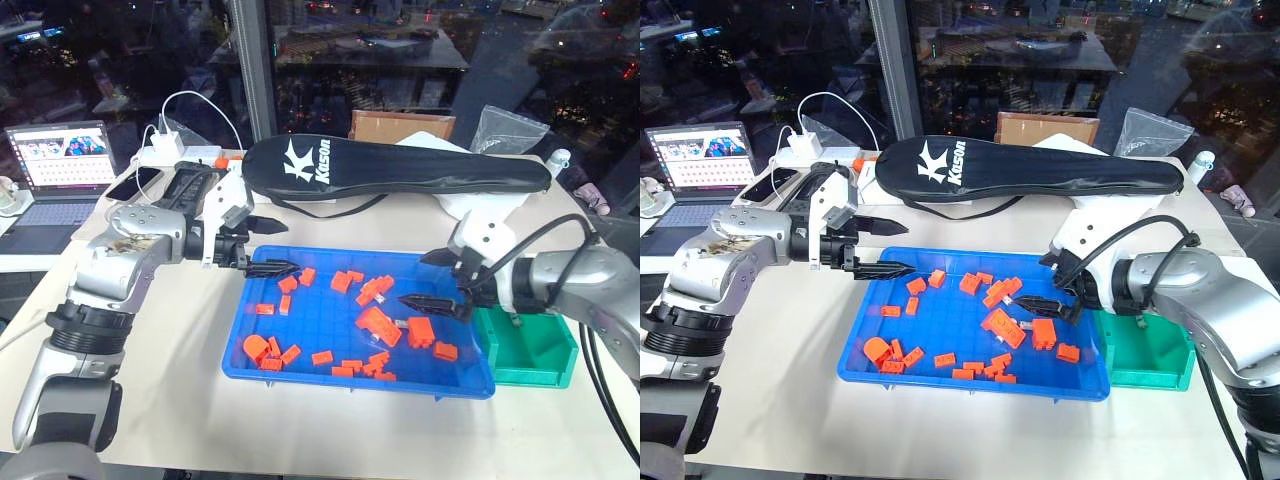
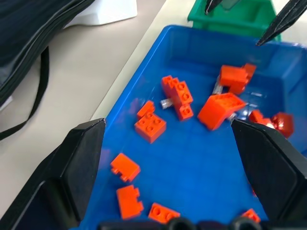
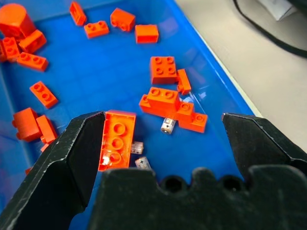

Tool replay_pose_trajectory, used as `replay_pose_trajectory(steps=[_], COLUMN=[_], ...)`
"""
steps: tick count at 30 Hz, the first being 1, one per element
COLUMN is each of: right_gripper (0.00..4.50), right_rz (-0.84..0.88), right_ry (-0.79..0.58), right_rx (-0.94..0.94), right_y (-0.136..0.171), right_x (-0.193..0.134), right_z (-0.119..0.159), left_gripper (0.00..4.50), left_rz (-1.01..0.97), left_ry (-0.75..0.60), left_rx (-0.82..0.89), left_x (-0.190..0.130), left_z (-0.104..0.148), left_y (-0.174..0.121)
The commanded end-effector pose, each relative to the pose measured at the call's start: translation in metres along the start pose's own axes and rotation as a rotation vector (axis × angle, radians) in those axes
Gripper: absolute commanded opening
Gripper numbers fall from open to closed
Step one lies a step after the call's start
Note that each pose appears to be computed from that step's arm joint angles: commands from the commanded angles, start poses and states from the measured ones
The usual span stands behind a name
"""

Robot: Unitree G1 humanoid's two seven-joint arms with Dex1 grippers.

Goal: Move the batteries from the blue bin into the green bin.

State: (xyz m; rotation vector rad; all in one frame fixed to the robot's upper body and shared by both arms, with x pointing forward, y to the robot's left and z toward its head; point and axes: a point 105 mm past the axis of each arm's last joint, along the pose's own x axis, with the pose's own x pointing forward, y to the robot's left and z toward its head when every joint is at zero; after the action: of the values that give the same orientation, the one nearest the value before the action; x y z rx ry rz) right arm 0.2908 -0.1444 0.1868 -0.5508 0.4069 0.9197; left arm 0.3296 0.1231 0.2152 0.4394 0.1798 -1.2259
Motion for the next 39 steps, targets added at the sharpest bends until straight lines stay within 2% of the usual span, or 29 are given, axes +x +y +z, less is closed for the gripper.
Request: replay_pose_trajectory(steps=[1, 6, 11, 14, 15, 18, 19, 22, 26, 30, 36, 39], right_gripper=[4.49, 4.49, 4.49, 3.85, 3.41, 2.48, 2.44, 2.44, 2.44, 2.44, 2.44, 2.44], right_rz=[0.034, 0.049, 0.054, 0.059, 0.057, 0.043, 0.042, 0.041, 0.018, 0.121, 0.192, 0.214], right_ry=[0.122, 0.226, 0.262, 0.275, 0.275, 0.277, 0.276, 0.255, 0.158, -0.053, -0.114, -0.115], right_rx=[-0.005, -0.024, -0.074, -0.087, -0.089, -0.104, -0.111, -0.129, -0.155, -0.115, -0.187, -0.208], right_y=[0.006, 0.008, 0.004, 0.003, 0.002, -0.002, -0.003, -0.006, -0.016, 0.006, 0.051, 0.061], right_x=[0.011, 0.016, 0.021, 0.022, 0.022, 0.022, 0.020, 0.012, 0.005, 0.029, 0.098, 0.115], right_z=[-0.026, -0.054, -0.063, -0.067, -0.068, -0.068, -0.066, -0.054, -0.017, 0.027, 0.049, 0.052], left_gripper=[4.50, 4.50, 4.50, 4.50, 4.50, 4.50, 4.50, 4.50, 4.50, 4.50, 4.50, 4.50], left_rz=[0.029, 0.038, 0.001, -0.032, -0.040, -0.038, -0.034, -0.025, -0.020, -0.019, -0.011, -0.006], left_ry=[-0.009, -0.014, -0.016, -0.010, -0.012, -0.014, -0.014, -0.015, -0.012, -0.005, 0.020, 0.021], left_rx=[0.049, 0.034, 0.012, 0.010, 0.006, 0.007, 0.008, 0.005, 0.000, -0.018, -0.033, -0.031], left_x=[-0.002, -0.003, -0.001, 0.000, 0.000, -0.001, -0.001, -0.001, -0.002, -0.004, -0.018, -0.018], left_z=[0.006, 0.004, 0.002, 0.001, 0.001, 0.002, 0.002, 0.001, -0.002, -0.005, -0.011, -0.010], left_y=[-0.001, -0.002, -0.009, -0.015, -0.016, -0.015, -0.015, -0.013, -0.014, -0.019, -0.025, -0.025])
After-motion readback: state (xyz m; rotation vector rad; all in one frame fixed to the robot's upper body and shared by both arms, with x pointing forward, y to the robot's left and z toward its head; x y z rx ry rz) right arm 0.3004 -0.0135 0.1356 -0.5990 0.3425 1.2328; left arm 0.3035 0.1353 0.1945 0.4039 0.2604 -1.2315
